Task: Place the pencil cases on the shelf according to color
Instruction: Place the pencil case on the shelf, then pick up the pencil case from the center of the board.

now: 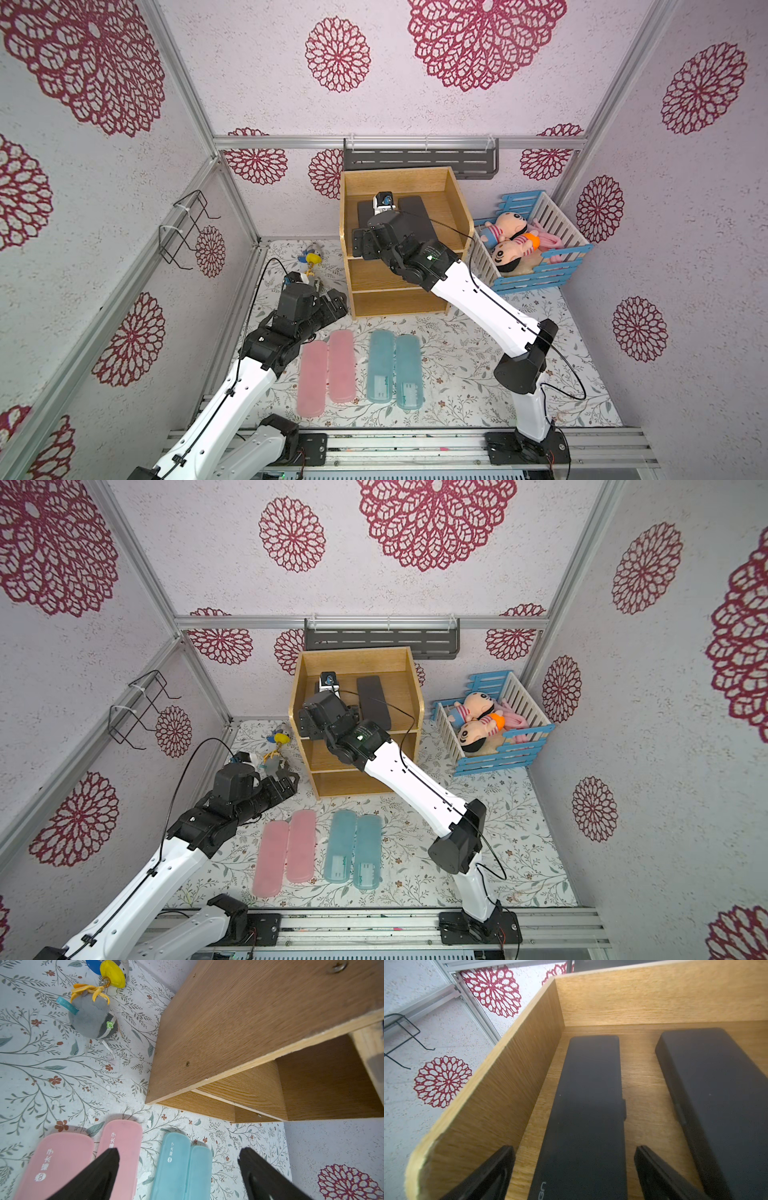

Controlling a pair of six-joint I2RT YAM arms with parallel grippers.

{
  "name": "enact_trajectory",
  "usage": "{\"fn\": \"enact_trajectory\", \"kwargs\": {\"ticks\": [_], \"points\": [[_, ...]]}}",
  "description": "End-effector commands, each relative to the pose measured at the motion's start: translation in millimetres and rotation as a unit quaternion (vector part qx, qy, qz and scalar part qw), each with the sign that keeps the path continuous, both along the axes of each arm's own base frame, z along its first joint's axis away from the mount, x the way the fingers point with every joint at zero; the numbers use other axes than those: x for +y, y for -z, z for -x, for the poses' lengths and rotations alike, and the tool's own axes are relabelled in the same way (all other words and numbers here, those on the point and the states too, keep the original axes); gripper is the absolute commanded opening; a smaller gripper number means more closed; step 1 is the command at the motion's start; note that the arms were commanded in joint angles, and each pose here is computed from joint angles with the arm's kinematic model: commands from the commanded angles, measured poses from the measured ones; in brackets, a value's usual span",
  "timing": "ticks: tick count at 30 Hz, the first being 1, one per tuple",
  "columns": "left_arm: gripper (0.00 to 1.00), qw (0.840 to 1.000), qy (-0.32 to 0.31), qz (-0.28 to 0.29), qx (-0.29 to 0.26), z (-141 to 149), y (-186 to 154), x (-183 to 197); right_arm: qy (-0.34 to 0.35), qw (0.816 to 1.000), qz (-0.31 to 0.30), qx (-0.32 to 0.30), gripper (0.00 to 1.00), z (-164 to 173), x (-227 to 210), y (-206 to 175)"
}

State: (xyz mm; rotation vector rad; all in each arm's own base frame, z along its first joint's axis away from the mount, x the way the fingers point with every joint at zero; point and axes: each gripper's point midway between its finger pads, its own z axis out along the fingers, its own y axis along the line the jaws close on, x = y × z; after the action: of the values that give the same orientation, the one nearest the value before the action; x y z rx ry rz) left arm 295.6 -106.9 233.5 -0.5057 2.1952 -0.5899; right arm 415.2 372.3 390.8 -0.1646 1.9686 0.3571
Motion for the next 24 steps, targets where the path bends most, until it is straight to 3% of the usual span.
{"fn": "enact_trajectory", "kwargs": {"ticks": [1, 8, 12, 15, 20, 24], "points": [[0.97, 1.000, 0.013, -0.006, 0.003, 6, -1, -1, 0.000, 0.998, -0.031, -0.056, 0.97, 10, -19, -60], [0.97, 1.000, 0.013, -0.001, 0.009, 5, 4, -7, -0.025, 0.997, -0.006, -0.069, 0.95, 42, -26, -78], [0.97, 1.000, 0.011, -0.006, 0.021, 3, 18, -10, -0.021, 0.997, 0.008, -0.069, 0.97, 64, -36, -69], [0.97, 1.000, 0.010, -0.007, 0.025, 2, 24, -12, -0.028, 0.997, -0.015, -0.073, 0.98, 84, -54, -63], [0.97, 1.000, 0.023, -0.014, 0.015, 0, 28, -19, -0.075, 0.992, -0.077, -0.066, 0.97, 129, -83, -25], [0.97, 0.999, 0.024, -0.026, 0.012, -1, 32, -19, -0.080, 0.993, -0.086, -0.019, 0.96, 158, -109, 31]]}}
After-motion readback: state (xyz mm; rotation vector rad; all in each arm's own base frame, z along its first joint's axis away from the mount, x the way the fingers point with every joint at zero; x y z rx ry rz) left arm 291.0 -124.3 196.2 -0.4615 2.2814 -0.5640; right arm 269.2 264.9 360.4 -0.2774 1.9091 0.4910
